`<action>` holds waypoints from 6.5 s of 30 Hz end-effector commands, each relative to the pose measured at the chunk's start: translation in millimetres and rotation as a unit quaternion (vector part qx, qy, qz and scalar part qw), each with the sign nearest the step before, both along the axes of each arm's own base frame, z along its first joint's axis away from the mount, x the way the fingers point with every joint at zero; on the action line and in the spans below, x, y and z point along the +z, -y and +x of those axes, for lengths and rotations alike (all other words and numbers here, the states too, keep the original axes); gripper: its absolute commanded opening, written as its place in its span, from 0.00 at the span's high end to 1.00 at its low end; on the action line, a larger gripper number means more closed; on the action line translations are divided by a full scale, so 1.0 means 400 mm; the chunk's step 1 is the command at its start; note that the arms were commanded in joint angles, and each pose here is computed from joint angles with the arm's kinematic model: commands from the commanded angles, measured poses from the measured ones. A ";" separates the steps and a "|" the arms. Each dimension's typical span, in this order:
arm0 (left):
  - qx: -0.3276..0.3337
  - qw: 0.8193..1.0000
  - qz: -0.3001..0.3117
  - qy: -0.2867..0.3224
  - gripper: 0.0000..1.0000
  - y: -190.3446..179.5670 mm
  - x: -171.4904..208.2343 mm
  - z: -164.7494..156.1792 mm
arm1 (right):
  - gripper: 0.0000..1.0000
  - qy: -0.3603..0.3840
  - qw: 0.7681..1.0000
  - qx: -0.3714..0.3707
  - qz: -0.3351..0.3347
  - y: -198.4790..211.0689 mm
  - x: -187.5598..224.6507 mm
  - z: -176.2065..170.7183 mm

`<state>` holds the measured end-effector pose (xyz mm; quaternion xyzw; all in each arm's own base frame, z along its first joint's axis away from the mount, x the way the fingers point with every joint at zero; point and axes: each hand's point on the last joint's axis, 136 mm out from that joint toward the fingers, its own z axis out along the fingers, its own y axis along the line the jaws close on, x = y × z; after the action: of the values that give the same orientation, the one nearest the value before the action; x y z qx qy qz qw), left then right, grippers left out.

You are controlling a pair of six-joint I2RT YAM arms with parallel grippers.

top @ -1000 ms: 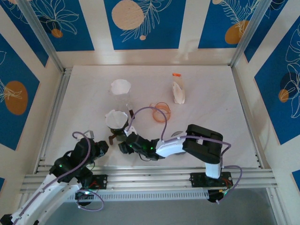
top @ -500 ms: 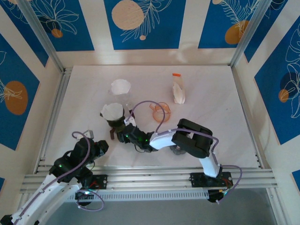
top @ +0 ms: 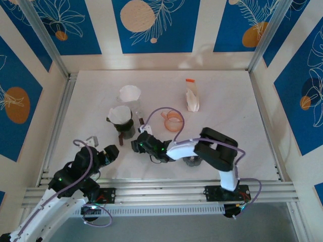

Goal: Place the coffee filter in the dripper

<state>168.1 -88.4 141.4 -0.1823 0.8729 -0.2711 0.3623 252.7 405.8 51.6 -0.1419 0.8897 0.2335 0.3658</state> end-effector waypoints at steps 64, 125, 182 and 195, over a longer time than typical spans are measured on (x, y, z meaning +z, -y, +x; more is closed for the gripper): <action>-0.161 0.976 -0.080 0.127 0.00 0.164 0.206 0.029 | 0.92 -0.157 0.958 -0.008 -0.239 0.422 0.127 0.034; -0.140 0.975 -0.116 0.129 0.00 0.149 0.163 0.014 | 0.78 -0.298 0.906 -0.293 -0.065 0.762 0.052 -0.224; -0.121 0.980 -0.073 0.137 0.00 0.110 0.183 0.011 | 1.00 -0.267 0.962 -0.053 0.003 0.432 0.298 -0.065; -0.120 0.981 -0.072 0.137 0.00 0.110 0.180 0.014 | 1.00 -0.289 0.956 -0.058 -0.006 0.432 0.267 -0.091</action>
<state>172.1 -137.2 201.4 -0.0669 0.8179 -0.4008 0.4074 223.7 227.1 160.4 -0.0170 0.9667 0.2245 0.1214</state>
